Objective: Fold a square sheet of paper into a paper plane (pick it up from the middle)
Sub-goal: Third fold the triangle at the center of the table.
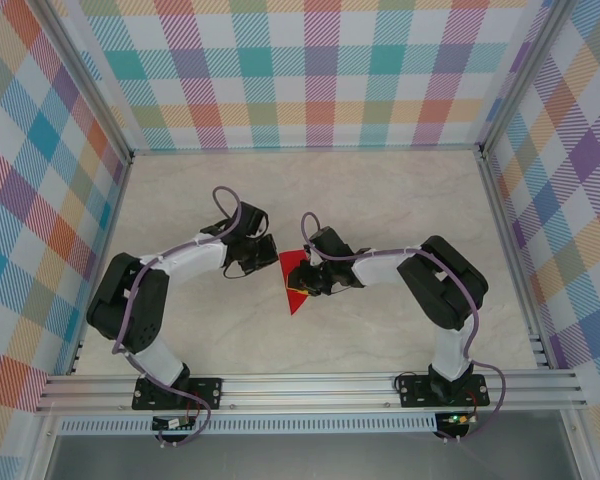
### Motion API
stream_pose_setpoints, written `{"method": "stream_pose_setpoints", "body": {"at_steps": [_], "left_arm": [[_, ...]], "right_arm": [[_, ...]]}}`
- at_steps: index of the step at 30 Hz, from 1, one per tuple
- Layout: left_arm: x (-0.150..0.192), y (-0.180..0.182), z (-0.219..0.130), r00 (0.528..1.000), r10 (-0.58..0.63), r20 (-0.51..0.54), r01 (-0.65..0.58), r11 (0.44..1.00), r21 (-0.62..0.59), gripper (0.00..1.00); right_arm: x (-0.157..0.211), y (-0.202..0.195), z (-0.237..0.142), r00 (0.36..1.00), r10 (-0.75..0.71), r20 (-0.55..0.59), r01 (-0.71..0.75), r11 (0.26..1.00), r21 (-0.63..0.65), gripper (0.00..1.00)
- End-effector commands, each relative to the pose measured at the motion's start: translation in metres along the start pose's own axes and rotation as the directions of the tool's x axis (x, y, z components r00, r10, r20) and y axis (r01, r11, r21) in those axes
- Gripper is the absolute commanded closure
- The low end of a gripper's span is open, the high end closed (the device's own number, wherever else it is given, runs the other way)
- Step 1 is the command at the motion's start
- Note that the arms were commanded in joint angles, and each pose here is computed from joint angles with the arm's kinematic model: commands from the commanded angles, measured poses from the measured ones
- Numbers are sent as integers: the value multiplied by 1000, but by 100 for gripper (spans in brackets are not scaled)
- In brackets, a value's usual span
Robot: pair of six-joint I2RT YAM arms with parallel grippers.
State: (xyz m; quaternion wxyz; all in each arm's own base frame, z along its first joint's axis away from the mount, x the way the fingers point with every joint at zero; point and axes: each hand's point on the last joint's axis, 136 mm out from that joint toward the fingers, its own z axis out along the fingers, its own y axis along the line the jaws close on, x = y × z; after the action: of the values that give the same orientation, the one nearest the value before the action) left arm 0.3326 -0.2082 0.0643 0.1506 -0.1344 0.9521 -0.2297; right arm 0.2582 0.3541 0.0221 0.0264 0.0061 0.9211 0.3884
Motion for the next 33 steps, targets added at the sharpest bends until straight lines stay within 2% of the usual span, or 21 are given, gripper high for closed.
{"method": "stream_pose_setpoints", "body": {"at_steps": [1,5,11,16,23,33], "left_arm": [[12,0,-6,999,-7,-34,9,999,46,93],[17,-4,-9,999,-9,-37,13,995,96,93],[33,-6,-11,997,-10,-73,21,989,148,93],[49,-11,-4,994,1,-110,19,984,179,93],[63,-21,9,989,33,-144,-5,982,190,95],[72,-16,26,985,23,-170,3,989,148,99]], "right_arm": [[6,-18,6,1000,-6,-9,7,998,59,78],[6,-19,6,1000,-4,-7,5,998,66,81],[6,-23,7,1000,3,-6,-3,997,81,93],[7,-26,7,1000,10,-7,-9,995,95,98],[8,-30,7,1000,17,-10,-16,994,105,100],[7,-29,8,1000,24,-9,-23,994,106,100]]}}
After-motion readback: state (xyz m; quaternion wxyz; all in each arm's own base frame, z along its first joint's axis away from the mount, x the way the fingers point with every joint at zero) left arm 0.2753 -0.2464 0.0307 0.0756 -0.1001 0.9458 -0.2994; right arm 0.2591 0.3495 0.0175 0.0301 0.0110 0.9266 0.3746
